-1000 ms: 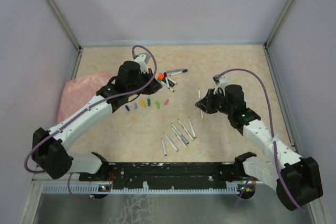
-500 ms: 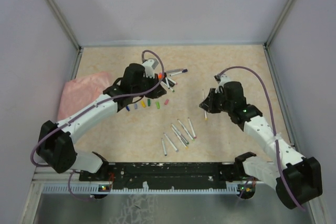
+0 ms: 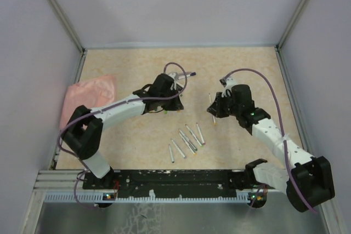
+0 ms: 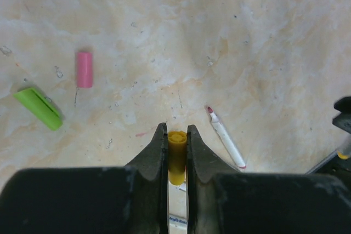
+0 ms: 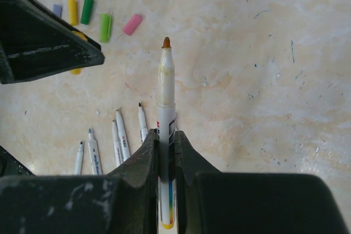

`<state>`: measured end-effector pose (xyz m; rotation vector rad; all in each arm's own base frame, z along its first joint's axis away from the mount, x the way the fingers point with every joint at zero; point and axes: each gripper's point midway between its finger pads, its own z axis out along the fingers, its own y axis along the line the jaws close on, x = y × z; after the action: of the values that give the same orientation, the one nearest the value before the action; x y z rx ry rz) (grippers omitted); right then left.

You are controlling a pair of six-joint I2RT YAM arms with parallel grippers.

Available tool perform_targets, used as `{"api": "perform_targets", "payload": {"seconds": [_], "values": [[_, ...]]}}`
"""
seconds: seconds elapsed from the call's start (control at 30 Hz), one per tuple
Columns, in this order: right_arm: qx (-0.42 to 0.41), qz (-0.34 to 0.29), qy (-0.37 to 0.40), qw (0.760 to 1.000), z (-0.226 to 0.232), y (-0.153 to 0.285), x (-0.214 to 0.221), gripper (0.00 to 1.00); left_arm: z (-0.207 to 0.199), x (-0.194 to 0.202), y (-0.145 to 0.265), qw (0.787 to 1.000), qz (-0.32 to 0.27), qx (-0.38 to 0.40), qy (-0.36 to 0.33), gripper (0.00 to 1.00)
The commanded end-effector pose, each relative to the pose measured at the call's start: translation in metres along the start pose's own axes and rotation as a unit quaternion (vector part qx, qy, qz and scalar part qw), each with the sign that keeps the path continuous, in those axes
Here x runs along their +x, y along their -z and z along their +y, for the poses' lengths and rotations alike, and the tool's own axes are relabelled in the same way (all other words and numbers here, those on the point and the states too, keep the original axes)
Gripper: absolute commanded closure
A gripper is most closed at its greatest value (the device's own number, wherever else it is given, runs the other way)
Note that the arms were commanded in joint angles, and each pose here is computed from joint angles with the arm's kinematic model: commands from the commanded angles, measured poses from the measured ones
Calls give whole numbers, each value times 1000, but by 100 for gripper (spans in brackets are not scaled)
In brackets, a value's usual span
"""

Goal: Open the pen caps
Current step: Place the pen cap at the center of the board.

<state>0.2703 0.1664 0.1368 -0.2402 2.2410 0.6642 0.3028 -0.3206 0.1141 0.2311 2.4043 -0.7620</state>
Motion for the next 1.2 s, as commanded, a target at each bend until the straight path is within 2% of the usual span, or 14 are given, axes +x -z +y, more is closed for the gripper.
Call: {"api": "perform_targets", "payload": {"seconds": [0.0, 0.2, 0.43, 0.7, 0.8, 0.97, 1.17], "values": [[-18, -42, 19, 999, 3, -2, -16, 100, 9, -5, -16, 996, 9, -87, 20, 100], [3, -54, 12, 998, -9, -4, -6, 100, 20, -9, -40, 987, 32, -158, 9, 100], [9, -47, 6, 999, -19, -15, 5, 100, 21, -11, -77, 983, 52, -175, 10, 100], [-1, -8, -7, 1000, -21, -29, 18, 100, 22, -8, -109, 980, 84, -183, 4, 97], [-4, 0, -8, 1000, -21, -31, 22, 100, 24, -4, -113, 979, 87, -183, 6, 93], [-20, 12, -10, 1000, -17, -34, 27, 100, 25, 4, -118, 979, 99, -179, 18, 78], [-25, 30, -17, 999, -17, -39, 35, 100, 23, 2, -116, 979, 97, -178, 17, 71]]}}
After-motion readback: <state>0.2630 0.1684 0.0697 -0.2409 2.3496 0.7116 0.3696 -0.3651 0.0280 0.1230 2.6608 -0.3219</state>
